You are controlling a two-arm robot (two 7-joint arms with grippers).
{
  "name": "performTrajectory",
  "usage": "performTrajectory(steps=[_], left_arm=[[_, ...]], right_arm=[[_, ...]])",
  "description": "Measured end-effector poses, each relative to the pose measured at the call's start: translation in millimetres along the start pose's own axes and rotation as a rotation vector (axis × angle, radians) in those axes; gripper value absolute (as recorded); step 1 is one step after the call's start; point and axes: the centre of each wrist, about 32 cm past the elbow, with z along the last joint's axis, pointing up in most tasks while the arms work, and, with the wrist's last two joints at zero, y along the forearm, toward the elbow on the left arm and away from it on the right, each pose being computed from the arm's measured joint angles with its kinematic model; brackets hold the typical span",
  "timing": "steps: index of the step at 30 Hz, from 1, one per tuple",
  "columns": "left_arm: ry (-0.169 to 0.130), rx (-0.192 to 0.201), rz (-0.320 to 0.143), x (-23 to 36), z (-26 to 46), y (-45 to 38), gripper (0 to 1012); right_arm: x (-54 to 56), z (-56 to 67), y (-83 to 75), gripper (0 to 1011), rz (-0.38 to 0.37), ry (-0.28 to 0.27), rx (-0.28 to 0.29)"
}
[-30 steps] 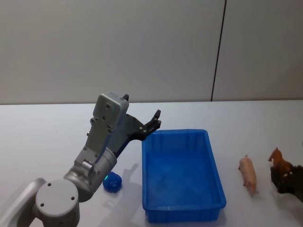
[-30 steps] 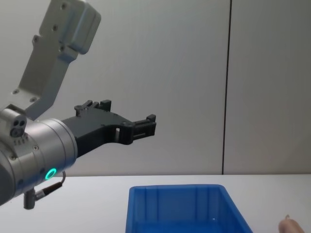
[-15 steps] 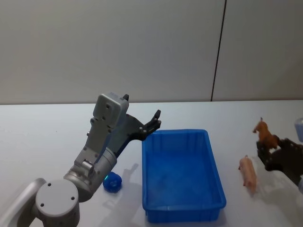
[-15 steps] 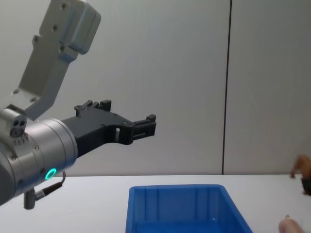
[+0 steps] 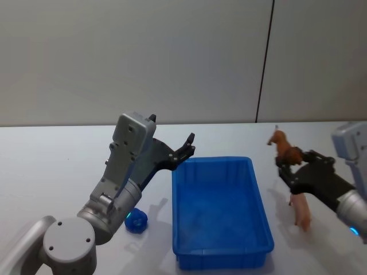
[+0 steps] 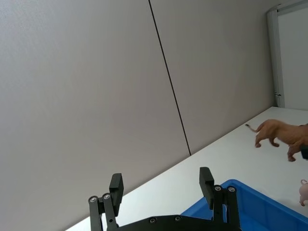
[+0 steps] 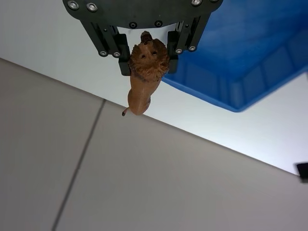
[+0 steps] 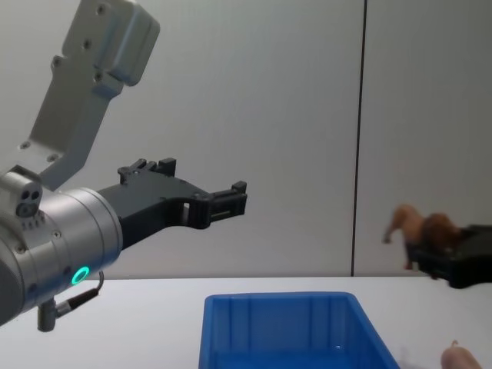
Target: Pick up the two dolls from the table and place them into the box.
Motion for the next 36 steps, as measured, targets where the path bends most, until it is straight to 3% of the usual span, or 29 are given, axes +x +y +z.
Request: performTrajectory(steps=[14, 20, 27, 33, 36], left_arm=[[0.0, 0.0, 0.0, 0.0, 0.0, 0.0, 1000], [0.0, 0.0, 0.0, 0.0, 0.0, 0.0, 1000], [0.0, 0.0, 0.0, 0.0, 0.0, 0.0, 1000], [0.0, 0.0, 0.0, 0.0, 0.0, 0.0, 1000], [0.0, 0.0, 0.0, 0.0, 0.0, 0.0, 1000]], right_arm=[[-28.6, 9.9, 25.9, 449, 0.204, 0.033, 0.008], [-39.1, 9.7, 34.7, 644, 0.25, 0.051, -0.006], [-41.9, 7.9, 37.7, 872, 0.251, 0.062, -0.021], [-38.0, 4.5, 33.7, 1001, 0.219, 0.071, -0.033], [-34.5, 2.4, 29.3, 1001, 0.195, 0.076, -0.038]])
